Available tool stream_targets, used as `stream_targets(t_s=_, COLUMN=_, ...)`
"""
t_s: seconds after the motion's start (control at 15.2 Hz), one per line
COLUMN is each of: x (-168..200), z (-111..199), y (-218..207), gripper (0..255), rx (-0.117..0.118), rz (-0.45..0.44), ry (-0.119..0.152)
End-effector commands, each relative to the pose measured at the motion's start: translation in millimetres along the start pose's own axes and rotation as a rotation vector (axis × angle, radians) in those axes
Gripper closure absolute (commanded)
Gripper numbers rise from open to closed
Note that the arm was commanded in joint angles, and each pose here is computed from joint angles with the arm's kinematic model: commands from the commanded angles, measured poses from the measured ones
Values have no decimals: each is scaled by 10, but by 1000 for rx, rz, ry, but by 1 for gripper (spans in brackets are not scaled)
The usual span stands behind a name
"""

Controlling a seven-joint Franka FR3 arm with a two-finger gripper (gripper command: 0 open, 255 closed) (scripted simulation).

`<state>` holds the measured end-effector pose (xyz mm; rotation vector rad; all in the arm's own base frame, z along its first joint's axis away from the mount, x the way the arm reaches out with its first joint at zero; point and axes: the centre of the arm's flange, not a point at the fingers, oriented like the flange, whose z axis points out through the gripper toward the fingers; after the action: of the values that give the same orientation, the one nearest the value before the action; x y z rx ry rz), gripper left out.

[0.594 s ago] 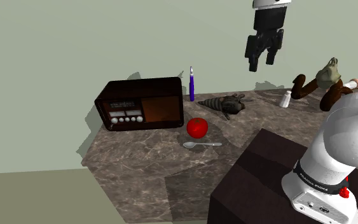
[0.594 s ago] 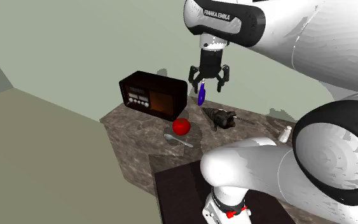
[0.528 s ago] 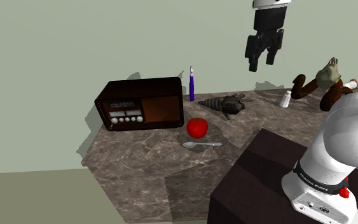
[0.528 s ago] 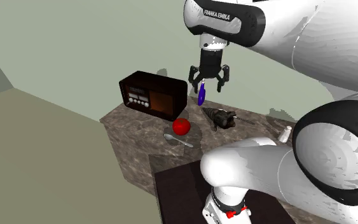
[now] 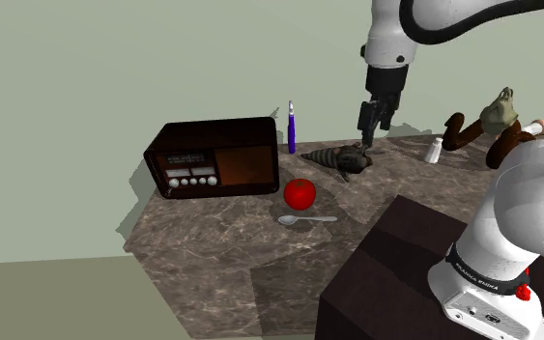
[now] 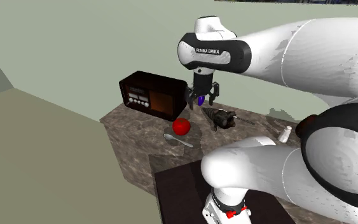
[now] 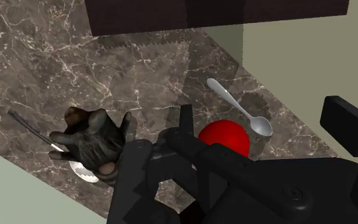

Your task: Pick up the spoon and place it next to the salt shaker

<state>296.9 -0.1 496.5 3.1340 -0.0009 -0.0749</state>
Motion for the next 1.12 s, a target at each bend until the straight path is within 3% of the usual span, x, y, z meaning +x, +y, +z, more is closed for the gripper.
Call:
stream_targets(t_s=0.0, x=52, z=261, y=-32, gripper=0, rx=-12, rz=-55, ry=23)
stream_targets(t_s=1.06, x=620, z=2210, y=-394, gripper=0, rx=-109, rz=-478, ry=182)
